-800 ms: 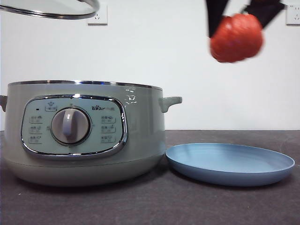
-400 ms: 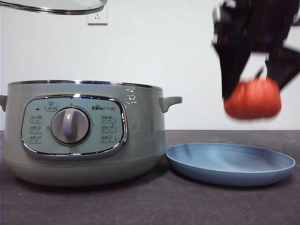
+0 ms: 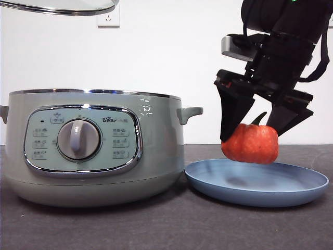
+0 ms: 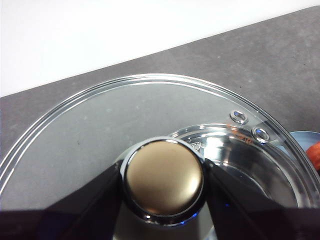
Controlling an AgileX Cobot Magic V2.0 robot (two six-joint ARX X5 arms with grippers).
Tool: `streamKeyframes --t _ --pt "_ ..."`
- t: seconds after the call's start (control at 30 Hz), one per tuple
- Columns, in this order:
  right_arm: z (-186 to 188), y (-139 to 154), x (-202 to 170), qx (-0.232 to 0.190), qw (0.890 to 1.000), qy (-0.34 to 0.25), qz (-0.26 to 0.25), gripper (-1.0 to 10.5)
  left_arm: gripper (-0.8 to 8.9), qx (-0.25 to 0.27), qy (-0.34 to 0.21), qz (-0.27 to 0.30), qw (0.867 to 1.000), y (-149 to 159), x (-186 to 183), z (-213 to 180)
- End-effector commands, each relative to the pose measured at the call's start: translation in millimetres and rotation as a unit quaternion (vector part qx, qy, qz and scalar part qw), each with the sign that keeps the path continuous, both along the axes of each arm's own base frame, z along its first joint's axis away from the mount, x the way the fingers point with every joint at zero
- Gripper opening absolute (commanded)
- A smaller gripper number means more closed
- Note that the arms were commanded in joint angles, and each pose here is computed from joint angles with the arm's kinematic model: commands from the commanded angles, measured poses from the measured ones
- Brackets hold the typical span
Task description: Take the pumpkin out from the steamer,put the pumpkin in the blue plate,close the lid
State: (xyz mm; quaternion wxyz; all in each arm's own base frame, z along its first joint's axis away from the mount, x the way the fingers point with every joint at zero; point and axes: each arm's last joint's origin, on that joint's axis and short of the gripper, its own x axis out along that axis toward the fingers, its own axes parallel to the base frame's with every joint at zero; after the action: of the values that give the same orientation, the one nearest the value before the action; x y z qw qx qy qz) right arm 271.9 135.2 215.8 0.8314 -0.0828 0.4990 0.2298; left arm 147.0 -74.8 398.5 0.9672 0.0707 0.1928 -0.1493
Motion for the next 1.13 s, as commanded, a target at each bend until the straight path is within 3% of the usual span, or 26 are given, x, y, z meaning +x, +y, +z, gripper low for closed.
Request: streamKeyframes --t 0.03,0.2,0.4,0.47,0.77,1.13 --pt "-12.7 1.2 2.6 -0.010 1.000 0.020 -0.004 0.0 -0.09 -0.016 -0.032 0.001 0.999 1.6 -2.6 9.4" --pt "-27.6 2.0 6.1 -0.042 0.998 0.039 -0.014 0.4 -0.09 -0.016 -0.032 0.001 0.999 1.6 -2.6 9.4" --pt "-31.4 2.4 7.0 -0.042 0.998 0.047 -0.023 4.8 -0.09 -0.016 -0.032 0.001 0.999 1.6 -2.6 9.3" --pt "-31.5 2.4 6.9 -0.040 0.998 0.050 -0.028 5.7 -0.09 -0.016 -0.032 0.001 0.999 1.6 -2.6 9.3" --pt "-15.3 0.7 2.9 -0.021 0.999 0.029 -0.040 5.7 -0.09 -0.016 -0.031 0.000 0.999 1.3 -2.2 9.1" --pt "60.8 -17.2 -30.9 0.046 0.993 -0.095 -0.046 5.6 -0.09 -0.019 0.028 -0.057 0.998 -16.8 22.8 -7.2"
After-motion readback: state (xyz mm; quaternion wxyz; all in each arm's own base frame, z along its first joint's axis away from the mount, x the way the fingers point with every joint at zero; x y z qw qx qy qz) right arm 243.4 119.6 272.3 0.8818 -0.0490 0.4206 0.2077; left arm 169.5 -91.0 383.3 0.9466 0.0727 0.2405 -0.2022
